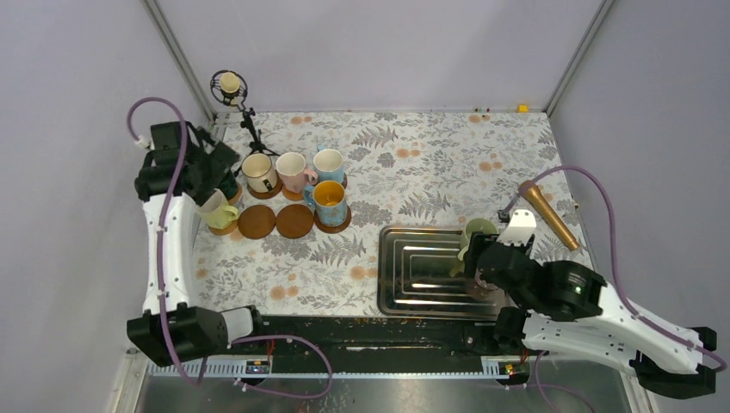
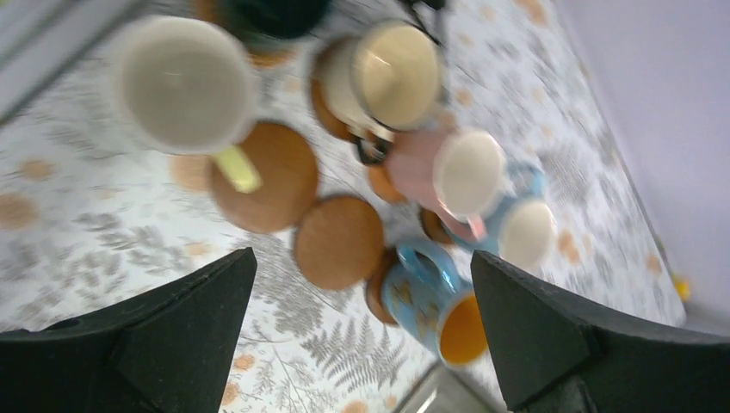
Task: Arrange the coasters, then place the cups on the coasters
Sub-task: Place the cup on the coaster.
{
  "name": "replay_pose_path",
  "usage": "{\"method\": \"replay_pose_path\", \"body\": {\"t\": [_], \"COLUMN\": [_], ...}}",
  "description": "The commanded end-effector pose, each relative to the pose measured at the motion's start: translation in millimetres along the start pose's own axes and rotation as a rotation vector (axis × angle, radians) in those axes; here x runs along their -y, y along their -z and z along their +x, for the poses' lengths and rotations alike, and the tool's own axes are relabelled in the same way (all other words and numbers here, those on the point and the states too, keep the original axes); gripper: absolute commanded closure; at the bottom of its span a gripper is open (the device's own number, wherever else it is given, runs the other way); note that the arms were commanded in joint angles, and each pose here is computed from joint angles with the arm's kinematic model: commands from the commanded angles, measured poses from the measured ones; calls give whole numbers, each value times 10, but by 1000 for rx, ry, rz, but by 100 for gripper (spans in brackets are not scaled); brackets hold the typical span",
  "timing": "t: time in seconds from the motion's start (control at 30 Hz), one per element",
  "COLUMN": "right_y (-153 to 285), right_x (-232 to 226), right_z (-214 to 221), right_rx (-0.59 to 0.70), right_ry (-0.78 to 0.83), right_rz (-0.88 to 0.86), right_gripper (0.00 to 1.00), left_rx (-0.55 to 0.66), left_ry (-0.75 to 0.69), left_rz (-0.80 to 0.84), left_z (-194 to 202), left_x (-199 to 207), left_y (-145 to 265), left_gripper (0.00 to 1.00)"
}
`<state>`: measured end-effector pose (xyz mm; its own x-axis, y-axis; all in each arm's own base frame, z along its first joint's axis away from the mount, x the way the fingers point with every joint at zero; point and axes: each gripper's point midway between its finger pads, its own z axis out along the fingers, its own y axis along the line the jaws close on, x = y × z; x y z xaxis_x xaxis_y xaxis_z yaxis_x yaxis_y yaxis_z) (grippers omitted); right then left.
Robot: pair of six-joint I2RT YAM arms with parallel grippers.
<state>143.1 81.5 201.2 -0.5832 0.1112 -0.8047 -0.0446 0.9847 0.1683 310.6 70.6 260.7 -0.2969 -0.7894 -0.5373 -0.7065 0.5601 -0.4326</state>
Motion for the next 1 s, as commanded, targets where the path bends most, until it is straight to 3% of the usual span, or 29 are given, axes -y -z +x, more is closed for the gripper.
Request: {"method": "replay_pose_path", "body": {"t": [0.0, 0.17, 0.37, 0.6, 0.97], "right_y": [-63, -144, -339, -495, -547], "right_x": [94, 116, 113, 91, 281], "right_z": [-57, 44, 415, 665, 651], "right_rx": [19, -26, -201, -322, -313], "right_ry": [17, 44, 10, 13, -2], "right_rz": [124, 179, 195, 233, 314], "right_gripper": [21, 38, 39, 36, 37], "left_rx": [-71, -115, -223, -241, -219], "left_ry": [-217, -375, -575, -704, -704], "left_rz": [390, 645, 827, 894, 871], "left_z": [384, 893, 1477, 1829, 1867], "left_x": [679, 994, 1039, 880, 772], "left_y": [360, 719, 890, 895, 824], "left_gripper": [1, 1, 1, 1, 1]}}
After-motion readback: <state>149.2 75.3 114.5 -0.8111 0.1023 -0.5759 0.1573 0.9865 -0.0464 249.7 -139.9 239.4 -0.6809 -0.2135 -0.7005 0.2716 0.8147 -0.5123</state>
